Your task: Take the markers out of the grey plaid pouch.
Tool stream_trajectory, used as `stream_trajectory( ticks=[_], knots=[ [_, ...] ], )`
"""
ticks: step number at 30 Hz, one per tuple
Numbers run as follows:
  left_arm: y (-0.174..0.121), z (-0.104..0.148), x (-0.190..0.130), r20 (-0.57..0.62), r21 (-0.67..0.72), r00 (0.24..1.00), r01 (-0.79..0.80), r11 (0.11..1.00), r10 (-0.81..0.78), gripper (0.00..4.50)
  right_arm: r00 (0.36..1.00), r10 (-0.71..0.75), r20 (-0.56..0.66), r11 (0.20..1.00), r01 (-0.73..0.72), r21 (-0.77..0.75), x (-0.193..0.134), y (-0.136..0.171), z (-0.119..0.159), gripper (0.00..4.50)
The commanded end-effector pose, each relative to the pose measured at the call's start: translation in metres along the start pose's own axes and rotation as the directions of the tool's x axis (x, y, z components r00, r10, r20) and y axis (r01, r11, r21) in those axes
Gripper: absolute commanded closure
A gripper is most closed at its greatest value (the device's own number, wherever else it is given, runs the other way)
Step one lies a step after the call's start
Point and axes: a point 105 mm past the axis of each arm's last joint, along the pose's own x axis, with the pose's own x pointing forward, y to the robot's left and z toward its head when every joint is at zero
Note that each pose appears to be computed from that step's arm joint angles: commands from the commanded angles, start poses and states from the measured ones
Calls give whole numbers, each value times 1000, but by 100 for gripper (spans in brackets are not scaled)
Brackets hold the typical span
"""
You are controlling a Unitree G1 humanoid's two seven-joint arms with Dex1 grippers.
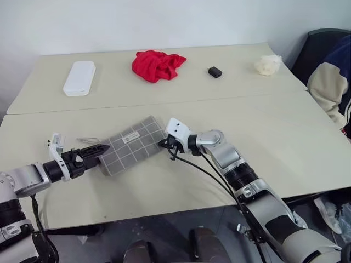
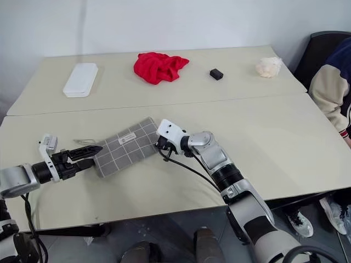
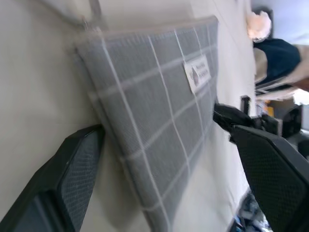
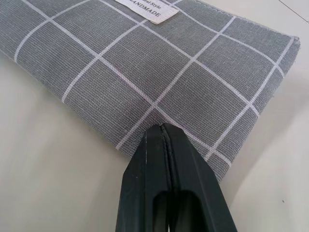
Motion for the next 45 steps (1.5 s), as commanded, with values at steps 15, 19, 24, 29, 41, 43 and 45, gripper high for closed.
stream_trajectory(
  ticks=[15,19,24,29,41,43,45],
  knots=[
    [-3,-28,52,-94,-161,994,39,986,-54,0,997,67,-29,996,-69,-48,-2,13,-7,447],
    [-9,-35,55,-183,-130,981,37,991,-61,0,995,84,-45,994,-87,-59,-6,15,-12,447],
    [-5,-32,54,-183,-142,982,21,990,-47,38,995,71,-63,995,-76,-72,-12,11,-18,450],
    [-4,-29,55,-163,-159,985,27,987,-53,174,995,68,-72,995,-73,-74,-14,10,-21,450],
    [-12,-25,52,-115,-134,986,104,985,-120,383,995,78,-66,994,-82,-66,-18,12,-22,450],
    [-17,-20,51,-83,-113,986,133,985,-143,383,996,73,-56,995,-76,-57,-20,10,-20,450],
    [-19,-13,50,-47,-82,988,144,986,-148,383,996,70,-51,996,-73,-55,-23,9,-20,450]
  ],
)
